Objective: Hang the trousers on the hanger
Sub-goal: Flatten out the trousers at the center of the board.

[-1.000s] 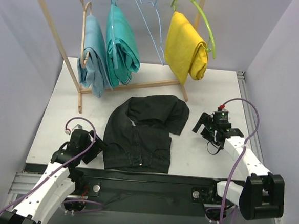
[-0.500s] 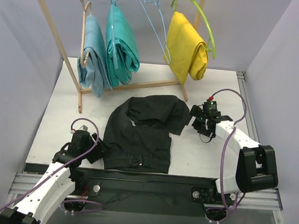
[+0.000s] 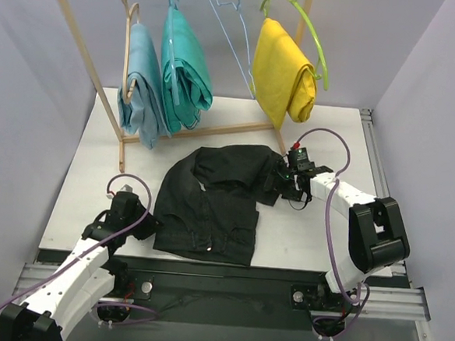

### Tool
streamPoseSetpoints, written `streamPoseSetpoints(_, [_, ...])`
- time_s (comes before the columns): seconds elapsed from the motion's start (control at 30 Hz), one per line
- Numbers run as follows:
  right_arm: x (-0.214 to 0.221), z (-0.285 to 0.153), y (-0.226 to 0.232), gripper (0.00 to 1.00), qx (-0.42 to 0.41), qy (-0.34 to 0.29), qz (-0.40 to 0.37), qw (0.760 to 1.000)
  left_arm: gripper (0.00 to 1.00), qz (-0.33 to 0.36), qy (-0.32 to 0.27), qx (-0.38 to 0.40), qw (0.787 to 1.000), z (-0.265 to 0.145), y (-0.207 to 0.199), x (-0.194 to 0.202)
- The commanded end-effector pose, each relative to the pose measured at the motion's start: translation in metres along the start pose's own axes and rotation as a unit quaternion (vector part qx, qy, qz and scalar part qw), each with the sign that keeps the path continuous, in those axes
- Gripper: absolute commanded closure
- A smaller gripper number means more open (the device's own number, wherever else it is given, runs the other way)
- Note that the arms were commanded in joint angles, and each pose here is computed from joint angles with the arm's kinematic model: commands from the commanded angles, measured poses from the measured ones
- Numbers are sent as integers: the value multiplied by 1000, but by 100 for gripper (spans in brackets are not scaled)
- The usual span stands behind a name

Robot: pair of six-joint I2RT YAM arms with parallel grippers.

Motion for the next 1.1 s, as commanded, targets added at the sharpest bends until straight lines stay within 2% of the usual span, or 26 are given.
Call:
streamPoseSetpoints(0.0, [-8, 5, 9, 33, 3, 8, -16, 1000, 97, 27, -92, 42, 994, -27, -55, -29])
streamPoseSetpoints(0.1, [-6, 8, 6, 46, 16, 21, -22, 999, 99, 61, -137, 22, 988, -46, -75, -49])
streamPoseSetpoints(0.17, [-5, 7, 2, 49, 30, 29, -33, 999, 99, 88, -160, -4, 983, -52, -79, -63])
streamPoseSetpoints(0.43, [0, 14, -7, 69, 45, 57, -47, 996, 100, 106, -242, -35, 964, -93, -95, -118])
streamPoseSetpoints(0.5, [-1, 16, -8, 78, 38, 62, -55, 996, 100, 120, -253, -37, 959, -95, -99, -122])
streamPoseSetpoints(0.57, [-2, 17, -8, 83, 25, 67, -59, 996, 100, 125, -261, -39, 956, -97, -103, -127])
streamPoseSetpoints(0.67, [-6, 18, -12, 98, 22, 68, -62, 996, 100, 141, -272, -48, 951, -99, -109, -134])
streamPoseSetpoints(0.77, [-12, 7, -27, 100, 43, 61, -35, 997, 100, 158, -296, -69, 939, -106, -113, -144])
streamPoseSetpoints(0.87, [-25, -25, -59, 100, 76, 18, 17, 997, 100, 176, -322, -95, 925, -112, -117, -154])
streamPoseSetpoints(1.07, [-44, -95, -137, 100, 218, -56, 71, 972, 100, 207, -345, -136, 905, -107, -120, -172])
Point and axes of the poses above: each gripper's point midway between its finger pads, its own z axis out along the fingers, its own y axis along the line the jaws close on, x = y × z, the point moved 9 cm from there along -z, back along the fingers, and after that the axes turned 14 degrees about -z, right-handed, at the moved point
